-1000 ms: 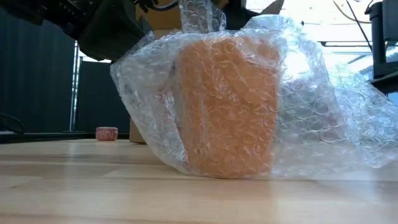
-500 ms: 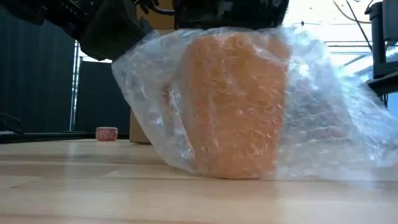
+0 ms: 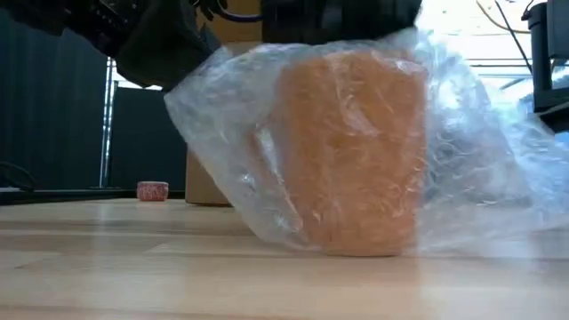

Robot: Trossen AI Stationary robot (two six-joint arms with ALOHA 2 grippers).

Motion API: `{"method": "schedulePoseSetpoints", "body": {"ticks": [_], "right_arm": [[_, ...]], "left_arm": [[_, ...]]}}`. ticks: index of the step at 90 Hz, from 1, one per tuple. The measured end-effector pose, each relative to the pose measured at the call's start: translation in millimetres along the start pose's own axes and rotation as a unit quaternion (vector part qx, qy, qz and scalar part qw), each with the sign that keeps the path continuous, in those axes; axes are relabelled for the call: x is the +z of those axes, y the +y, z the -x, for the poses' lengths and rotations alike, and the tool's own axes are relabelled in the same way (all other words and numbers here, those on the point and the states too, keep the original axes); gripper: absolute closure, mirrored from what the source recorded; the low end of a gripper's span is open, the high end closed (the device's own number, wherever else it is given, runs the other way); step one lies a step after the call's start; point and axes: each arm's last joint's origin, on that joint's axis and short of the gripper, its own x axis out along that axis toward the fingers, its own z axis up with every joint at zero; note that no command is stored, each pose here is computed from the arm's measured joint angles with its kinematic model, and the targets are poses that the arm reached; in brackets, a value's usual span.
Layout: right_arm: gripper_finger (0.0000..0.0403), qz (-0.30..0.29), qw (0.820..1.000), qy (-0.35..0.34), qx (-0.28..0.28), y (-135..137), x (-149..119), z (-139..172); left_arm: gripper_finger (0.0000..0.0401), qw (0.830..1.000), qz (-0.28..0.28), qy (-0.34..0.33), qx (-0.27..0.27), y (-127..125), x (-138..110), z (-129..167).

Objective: Wrap mug
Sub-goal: Wrap the orange cup with bubble wrap

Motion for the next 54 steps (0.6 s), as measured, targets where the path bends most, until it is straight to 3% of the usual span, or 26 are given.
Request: {"method": "schedulePoseSetpoints", "body": {"ticks": [30,54], "right_arm": [[0.0093,-0.002,0.999,-0.04,0.025,-1,6,37],[0.0093,0.001,1.0,-0.027,0.01,1,3,27]], "left_arm": [[0.0401,1.0,0.0,0.0,0.0,0,0,0],[0.0401,1.0,0.0,0.001,0.002,1,9,16]]}}
